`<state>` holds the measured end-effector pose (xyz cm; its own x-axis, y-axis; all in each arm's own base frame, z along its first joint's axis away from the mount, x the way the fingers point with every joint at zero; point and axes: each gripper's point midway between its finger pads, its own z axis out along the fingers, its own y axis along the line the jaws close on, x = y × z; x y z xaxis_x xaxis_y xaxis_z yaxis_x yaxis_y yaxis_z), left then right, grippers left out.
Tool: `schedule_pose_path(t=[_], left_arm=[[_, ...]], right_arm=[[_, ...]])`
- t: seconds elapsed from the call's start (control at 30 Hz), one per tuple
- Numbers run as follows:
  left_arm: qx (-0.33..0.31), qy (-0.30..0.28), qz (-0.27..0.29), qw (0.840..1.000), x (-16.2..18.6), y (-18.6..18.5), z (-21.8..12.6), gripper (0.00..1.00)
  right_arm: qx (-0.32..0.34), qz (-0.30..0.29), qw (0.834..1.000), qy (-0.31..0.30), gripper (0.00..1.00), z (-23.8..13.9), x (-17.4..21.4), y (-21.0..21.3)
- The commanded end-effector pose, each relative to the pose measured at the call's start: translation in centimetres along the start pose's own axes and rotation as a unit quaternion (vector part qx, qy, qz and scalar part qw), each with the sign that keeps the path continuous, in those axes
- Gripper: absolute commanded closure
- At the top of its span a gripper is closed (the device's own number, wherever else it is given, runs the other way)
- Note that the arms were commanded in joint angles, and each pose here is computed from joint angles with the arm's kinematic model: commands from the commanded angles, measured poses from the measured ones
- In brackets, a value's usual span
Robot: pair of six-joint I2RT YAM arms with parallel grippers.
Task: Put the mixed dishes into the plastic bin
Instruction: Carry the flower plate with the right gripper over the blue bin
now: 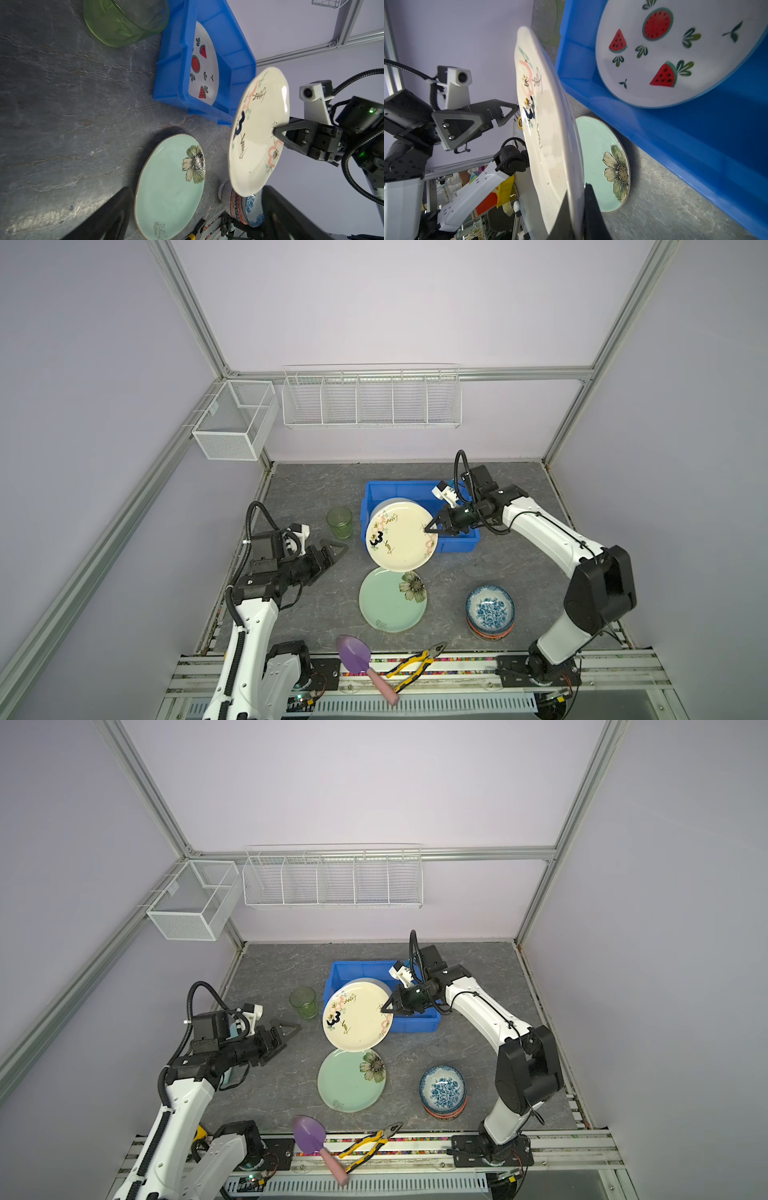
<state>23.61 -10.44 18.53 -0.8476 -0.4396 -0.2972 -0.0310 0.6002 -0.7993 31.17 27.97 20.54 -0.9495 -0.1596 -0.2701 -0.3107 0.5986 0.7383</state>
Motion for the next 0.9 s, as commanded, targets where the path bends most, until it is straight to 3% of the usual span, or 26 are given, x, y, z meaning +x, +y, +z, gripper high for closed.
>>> schedule_pose_path(t=[0.0, 0.3, 0.5, 0.87], left_arm=[[-0.004, -0.009, 0.017, 1.000, -0.6, -0.4, -0.4, 0.04], [-0.001, -0.029, 0.063, 0.998, -4.1, -3.2, -1.2, 0.04], [0.007, -0.026, 0.076, 0.997, -6.6, -3.6, 0.1, 0.04], [0.013, -0.019, 0.070, 0.997, -6.6, -1.4, 2.3, 0.04]], right_arm=[[-0.048, -0.032, 0.997, -0.055, 0.93, -2.3, -3.1, 3.4], [-0.022, 0.001, 0.995, -0.099, 0.93, -2.3, -6.9, 1.1], [-0.010, 0.026, 0.993, -0.116, 0.94, -1.8, -8.9, -0.5], [0.000, 0.061, 0.991, -0.121, 0.94, -0.3, -11.6, -3.3]])
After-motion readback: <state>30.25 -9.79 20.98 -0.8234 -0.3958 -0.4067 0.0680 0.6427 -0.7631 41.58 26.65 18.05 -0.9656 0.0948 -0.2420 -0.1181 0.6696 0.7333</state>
